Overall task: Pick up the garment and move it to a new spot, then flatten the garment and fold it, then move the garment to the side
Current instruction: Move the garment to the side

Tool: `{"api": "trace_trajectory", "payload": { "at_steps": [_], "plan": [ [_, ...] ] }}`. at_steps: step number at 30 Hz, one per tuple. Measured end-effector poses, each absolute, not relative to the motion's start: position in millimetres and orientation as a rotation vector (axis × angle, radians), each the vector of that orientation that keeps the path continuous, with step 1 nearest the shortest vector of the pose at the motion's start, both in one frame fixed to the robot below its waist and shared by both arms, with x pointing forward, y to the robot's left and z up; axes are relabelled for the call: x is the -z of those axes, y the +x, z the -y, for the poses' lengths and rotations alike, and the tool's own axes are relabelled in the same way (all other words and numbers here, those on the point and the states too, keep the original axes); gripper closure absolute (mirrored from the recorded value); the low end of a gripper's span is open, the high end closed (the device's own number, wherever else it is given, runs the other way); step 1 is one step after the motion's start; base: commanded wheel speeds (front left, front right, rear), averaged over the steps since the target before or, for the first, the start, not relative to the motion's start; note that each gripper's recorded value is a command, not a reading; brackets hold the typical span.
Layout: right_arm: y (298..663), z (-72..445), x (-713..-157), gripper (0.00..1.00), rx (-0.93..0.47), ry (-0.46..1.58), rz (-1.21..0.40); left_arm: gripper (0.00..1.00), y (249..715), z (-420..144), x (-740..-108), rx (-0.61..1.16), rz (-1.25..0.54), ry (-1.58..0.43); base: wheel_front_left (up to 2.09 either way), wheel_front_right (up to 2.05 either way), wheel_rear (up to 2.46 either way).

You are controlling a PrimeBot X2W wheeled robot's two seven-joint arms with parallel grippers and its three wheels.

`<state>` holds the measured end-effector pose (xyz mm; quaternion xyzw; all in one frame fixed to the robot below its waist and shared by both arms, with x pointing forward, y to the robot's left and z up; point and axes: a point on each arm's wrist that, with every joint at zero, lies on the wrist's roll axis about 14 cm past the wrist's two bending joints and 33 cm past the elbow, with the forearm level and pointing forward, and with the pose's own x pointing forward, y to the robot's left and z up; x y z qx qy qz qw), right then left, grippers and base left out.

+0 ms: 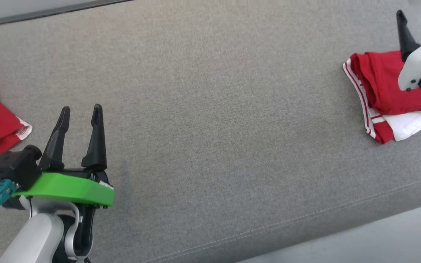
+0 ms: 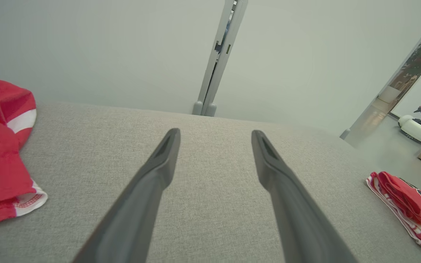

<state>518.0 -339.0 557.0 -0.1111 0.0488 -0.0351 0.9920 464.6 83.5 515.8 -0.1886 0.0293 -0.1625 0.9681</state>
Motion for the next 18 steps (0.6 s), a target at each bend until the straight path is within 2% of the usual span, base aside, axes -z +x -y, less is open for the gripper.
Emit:
{"api": "trace_trajectory", "payload": {
  "at_steps": [18],
  "plan": [
    [448.0,241.2,-568.8,0.0,-0.119,-0.002,0.109,0.0,391.7,-162.1,-528.0,0.073,0.008,-0.367,0.0,0.0,0.0]
  ]
}}
